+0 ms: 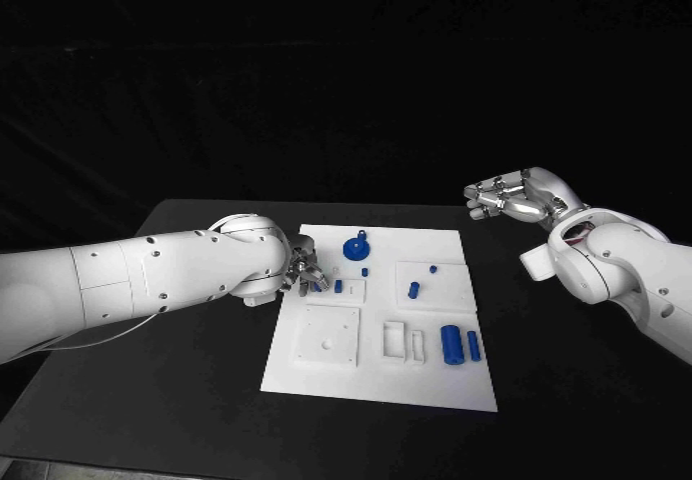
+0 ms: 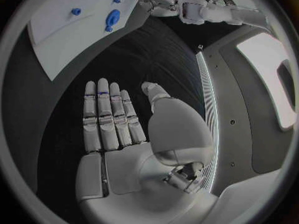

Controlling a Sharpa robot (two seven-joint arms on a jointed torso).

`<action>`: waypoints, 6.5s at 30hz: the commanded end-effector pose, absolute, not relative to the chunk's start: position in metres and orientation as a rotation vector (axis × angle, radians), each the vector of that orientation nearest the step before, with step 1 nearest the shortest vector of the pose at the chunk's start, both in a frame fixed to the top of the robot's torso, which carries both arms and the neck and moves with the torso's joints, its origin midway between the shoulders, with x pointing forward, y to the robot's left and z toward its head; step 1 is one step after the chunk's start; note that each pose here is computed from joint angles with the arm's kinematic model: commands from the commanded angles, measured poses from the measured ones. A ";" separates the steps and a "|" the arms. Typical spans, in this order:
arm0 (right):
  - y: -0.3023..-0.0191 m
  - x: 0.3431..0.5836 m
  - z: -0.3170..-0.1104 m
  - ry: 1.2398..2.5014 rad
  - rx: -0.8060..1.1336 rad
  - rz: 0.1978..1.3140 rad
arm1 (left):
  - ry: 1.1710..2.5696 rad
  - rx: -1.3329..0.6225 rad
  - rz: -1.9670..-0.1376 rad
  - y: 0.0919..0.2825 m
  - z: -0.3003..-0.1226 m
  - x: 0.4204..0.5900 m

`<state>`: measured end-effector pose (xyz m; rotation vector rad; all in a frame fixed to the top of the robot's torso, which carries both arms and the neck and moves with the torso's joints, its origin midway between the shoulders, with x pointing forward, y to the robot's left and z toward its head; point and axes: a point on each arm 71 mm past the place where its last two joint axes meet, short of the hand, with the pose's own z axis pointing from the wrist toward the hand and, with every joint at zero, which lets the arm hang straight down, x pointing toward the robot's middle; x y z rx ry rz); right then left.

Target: Assemble the parts on the task board

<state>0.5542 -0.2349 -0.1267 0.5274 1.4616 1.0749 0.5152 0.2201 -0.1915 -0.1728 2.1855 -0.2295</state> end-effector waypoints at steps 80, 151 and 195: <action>-0.234 0.554 -0.128 1.469 0.511 1.071 | 2.231 -0.150 -0.121 0.222 -0.209 0.517; -0.233 0.554 -0.134 1.474 0.519 1.071 | 2.190 -0.265 -0.217 0.234 -0.197 0.524; -0.229 0.554 -0.135 1.478 0.516 1.083 | 1.638 0.358 -0.755 0.152 -0.149 0.543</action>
